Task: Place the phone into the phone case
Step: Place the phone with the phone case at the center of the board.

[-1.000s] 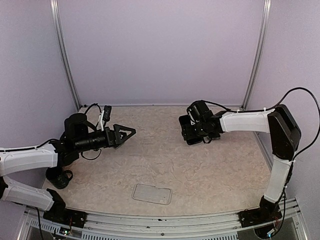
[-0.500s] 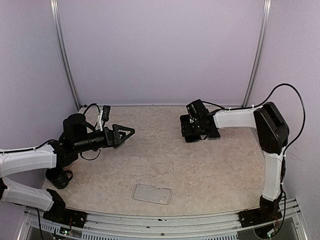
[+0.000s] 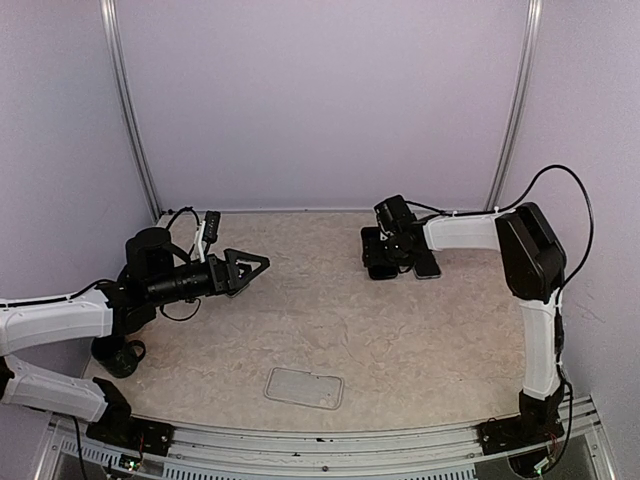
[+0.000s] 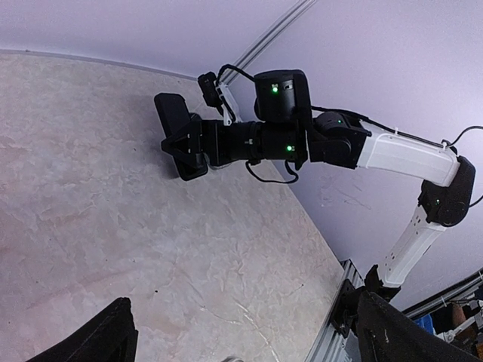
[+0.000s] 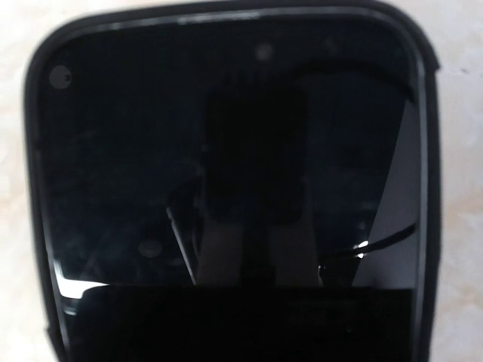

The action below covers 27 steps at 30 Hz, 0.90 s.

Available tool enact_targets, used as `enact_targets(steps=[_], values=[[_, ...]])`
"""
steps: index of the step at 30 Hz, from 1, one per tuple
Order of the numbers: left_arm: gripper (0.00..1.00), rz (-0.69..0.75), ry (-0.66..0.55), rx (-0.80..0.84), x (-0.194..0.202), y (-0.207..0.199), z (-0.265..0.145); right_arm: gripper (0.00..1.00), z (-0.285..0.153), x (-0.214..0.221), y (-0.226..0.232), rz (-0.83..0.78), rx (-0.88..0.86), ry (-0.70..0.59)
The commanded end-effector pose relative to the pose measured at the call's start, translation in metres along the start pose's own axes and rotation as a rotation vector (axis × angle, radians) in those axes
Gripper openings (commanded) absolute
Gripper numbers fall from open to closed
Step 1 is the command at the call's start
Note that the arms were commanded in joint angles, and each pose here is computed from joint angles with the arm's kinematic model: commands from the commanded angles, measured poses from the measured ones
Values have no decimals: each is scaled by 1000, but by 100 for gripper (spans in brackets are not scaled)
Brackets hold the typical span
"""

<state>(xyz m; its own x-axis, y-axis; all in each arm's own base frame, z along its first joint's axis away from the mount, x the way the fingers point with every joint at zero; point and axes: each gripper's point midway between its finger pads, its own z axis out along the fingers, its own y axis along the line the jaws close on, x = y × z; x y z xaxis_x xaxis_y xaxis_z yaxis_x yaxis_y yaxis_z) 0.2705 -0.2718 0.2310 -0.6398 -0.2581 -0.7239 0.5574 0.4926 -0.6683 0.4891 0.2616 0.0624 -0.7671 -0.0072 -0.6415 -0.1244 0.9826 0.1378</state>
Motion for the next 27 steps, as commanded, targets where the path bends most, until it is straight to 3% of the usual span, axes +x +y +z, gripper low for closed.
enact_targets(steps=[1, 27], values=[[99, 7, -27, -4, -5, 0, -4, 62, 3, -19, 3, 20, -12, -37], [99, 11, -41, -7, -11, -2, -6, 72, 26, -8, -7, 33, 24, 18]])
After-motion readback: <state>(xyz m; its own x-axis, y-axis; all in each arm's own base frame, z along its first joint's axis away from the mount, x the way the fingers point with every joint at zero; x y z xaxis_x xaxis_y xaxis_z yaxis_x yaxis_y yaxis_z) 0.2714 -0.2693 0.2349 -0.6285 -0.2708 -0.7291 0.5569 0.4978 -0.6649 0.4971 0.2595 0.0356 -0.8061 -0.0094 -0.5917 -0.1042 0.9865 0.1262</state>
